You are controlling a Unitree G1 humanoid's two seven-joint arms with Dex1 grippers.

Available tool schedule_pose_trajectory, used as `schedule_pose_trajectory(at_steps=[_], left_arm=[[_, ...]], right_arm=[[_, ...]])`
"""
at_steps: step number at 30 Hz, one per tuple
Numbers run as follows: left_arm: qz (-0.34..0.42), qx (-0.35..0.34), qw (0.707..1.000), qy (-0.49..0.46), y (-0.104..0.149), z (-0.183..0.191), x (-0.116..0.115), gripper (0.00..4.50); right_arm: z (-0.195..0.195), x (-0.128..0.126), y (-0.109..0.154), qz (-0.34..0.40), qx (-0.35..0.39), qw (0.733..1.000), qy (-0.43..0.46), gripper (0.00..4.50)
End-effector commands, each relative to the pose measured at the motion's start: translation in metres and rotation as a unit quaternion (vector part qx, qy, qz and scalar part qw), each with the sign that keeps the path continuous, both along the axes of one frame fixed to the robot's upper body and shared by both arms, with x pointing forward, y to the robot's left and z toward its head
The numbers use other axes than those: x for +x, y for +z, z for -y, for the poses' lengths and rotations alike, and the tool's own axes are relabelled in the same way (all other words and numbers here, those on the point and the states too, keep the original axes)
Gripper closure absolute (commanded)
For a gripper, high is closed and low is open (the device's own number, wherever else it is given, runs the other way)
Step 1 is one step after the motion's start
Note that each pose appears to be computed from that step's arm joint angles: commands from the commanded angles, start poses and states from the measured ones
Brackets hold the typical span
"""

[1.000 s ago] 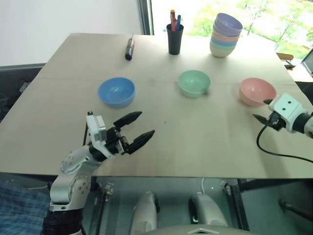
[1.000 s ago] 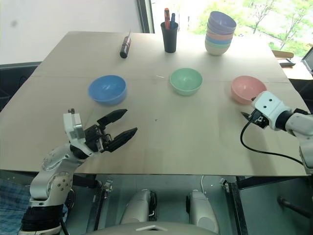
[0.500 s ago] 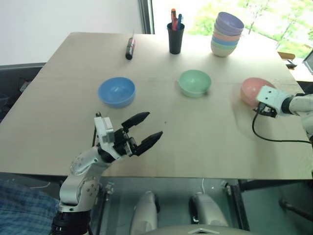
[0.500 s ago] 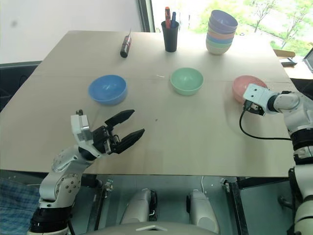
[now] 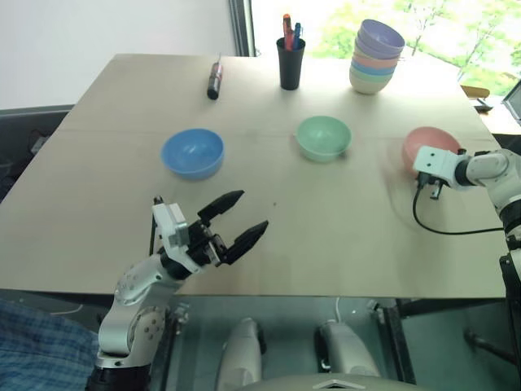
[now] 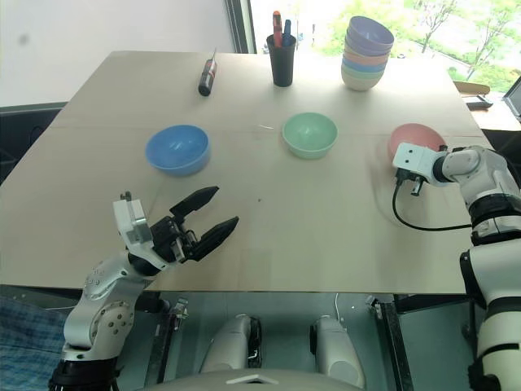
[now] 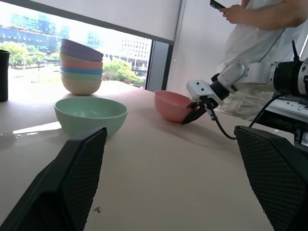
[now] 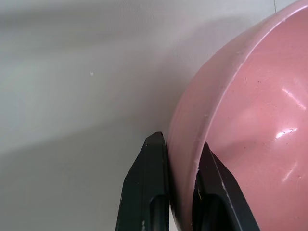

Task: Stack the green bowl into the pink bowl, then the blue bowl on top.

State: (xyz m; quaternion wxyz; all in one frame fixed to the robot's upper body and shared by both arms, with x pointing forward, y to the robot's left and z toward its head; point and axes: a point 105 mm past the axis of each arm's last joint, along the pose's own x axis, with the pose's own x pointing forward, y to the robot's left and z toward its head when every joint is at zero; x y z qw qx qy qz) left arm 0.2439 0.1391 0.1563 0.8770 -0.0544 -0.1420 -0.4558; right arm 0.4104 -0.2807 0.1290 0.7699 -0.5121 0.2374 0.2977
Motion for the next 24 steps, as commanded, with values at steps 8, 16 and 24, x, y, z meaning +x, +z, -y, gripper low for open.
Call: schedule_pose_trajectory(at_steps=[8, 16, 24], left_arm=[[0.025, 0.023, 0.999, 0.021, 0.011, -0.021, -0.001, 0.0], [0.02, 0.036, 0.999, 0.031, 0.012, -0.035, 0.001, 0.0], [0.0, 0.076, 0.996, 0.037, 0.001, -0.047, -0.011, 0.0]], right_arm=[[-0.098, -0.03, 0.049, 0.031, -0.087, 0.968, 0.234, 4.29], [-0.191, -0.106, 0.028, 0.005, -0.097, 0.925, 0.368, 4.29], [-0.215, -0.108, 0.0, 0.015, -0.137, 0.909, 0.393, 4.29]])
